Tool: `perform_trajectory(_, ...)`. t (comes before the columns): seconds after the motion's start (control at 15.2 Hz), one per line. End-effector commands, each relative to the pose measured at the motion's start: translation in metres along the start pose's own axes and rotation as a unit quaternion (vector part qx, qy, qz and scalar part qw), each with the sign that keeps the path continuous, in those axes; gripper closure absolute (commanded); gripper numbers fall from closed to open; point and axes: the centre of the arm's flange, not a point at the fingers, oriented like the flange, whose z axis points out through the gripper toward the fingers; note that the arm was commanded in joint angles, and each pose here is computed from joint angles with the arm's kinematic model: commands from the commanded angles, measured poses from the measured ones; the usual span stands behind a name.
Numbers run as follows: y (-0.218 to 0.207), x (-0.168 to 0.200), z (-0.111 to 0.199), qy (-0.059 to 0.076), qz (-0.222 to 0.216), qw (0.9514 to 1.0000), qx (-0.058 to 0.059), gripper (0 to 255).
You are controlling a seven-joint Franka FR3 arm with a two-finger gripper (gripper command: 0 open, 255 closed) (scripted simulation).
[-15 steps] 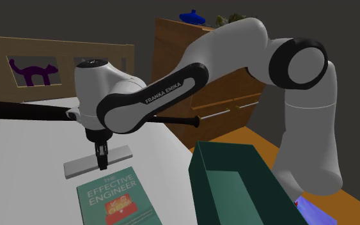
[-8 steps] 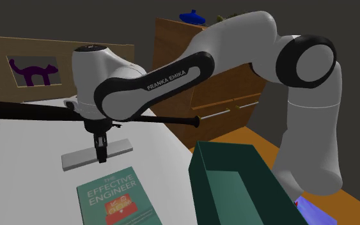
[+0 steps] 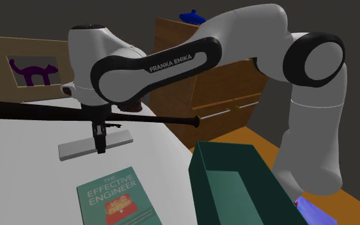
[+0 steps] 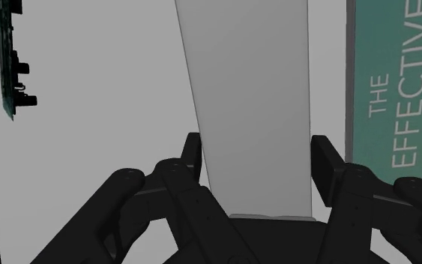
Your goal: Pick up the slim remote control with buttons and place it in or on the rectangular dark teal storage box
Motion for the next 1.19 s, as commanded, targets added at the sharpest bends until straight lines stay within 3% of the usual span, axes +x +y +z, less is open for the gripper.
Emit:
perform_trajectory(0.0, 0.0, 0.0, -0.01, 0.0, 0.0, 1.0, 0.0, 255)
perform_trajectory(1.12, 0.002, 0.0, -0.1, 0.0, 0.0, 1.0, 0.0, 255)
